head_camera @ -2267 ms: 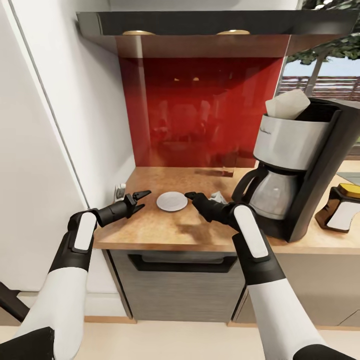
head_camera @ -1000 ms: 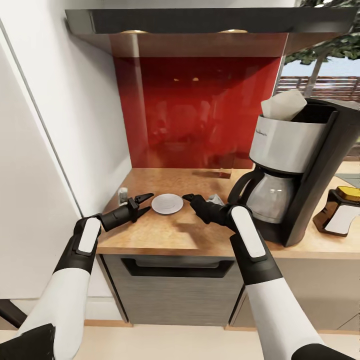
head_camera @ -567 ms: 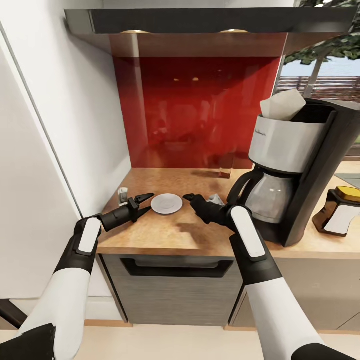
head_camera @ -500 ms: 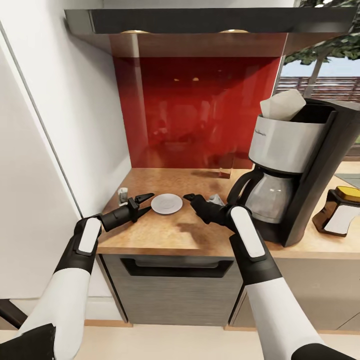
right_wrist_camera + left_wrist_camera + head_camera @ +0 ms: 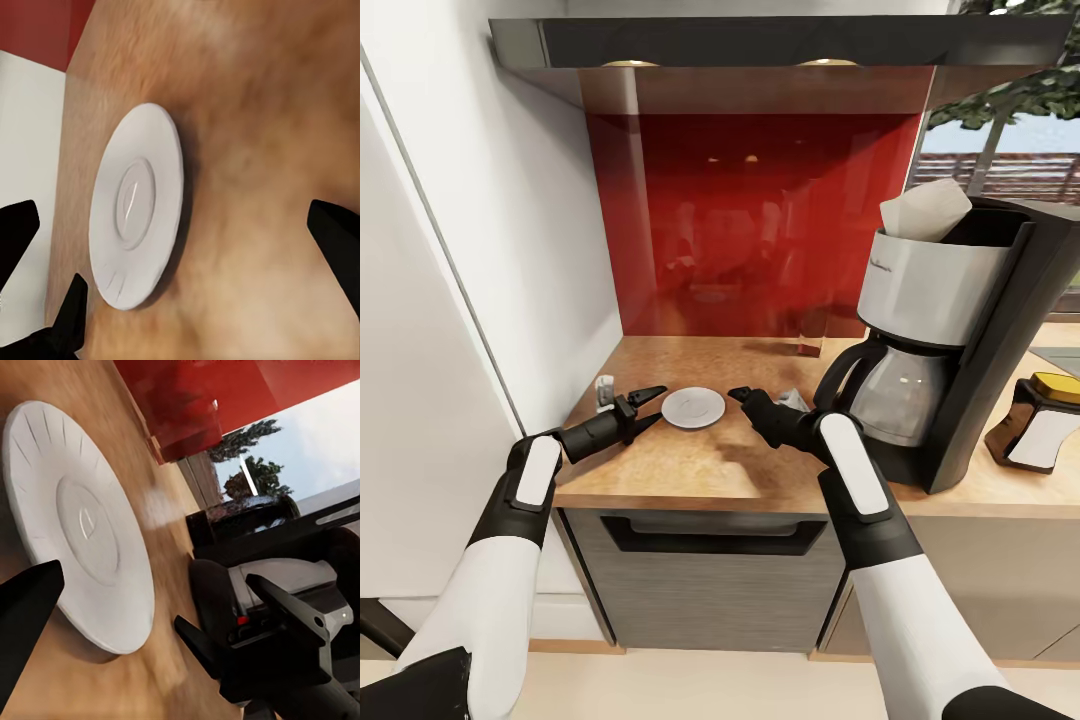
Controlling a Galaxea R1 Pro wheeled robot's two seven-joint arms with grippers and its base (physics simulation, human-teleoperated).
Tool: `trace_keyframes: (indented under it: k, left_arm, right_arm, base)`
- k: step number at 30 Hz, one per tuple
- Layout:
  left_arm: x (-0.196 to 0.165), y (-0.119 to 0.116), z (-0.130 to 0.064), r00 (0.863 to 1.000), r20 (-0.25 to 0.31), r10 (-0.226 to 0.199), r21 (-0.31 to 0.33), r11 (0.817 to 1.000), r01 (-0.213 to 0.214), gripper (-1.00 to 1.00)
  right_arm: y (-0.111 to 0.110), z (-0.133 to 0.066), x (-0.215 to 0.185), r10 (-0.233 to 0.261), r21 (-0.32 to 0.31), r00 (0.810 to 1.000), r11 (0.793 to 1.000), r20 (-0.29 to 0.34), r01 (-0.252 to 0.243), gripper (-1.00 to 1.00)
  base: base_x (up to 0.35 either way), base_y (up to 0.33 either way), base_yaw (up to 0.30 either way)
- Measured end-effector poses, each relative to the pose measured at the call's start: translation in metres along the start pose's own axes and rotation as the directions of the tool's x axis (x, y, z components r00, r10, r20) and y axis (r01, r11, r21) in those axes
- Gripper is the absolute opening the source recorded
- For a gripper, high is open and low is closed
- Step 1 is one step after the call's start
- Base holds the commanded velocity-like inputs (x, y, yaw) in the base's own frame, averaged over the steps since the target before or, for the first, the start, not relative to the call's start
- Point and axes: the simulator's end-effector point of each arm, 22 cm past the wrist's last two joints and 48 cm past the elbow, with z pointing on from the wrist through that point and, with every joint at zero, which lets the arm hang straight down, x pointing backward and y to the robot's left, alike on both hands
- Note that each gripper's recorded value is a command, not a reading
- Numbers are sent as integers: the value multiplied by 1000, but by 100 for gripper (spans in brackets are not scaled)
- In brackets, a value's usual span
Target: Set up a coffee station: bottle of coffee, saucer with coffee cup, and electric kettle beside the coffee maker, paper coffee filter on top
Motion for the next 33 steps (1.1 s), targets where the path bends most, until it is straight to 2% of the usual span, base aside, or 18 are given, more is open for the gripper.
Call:
trace_keyframes:
  k: [12, 18, 33]
  left_arm:
    - [0, 0, 1, 1000, 2, 7, -5, 1000, -7, 100]
    - [-2, -1, 4, 1000, 1, 21, -13, 1000, -21, 100]
    - [-3, -3, 5, 1000, 1, 23, -11, 1000, -23, 100]
  right_arm:
    - [3, 5, 10, 45, -22, 998, 999, -43, -46, 100]
    - [2, 9, 11, 50, -13, 997, 999, -53, -50, 100]
    - [0, 12, 12, 55, -6, 997, 998, -61, -56, 100]
  base:
    - [0, 0, 0]
    - [1, 0, 0]
    - [46, 0, 0]
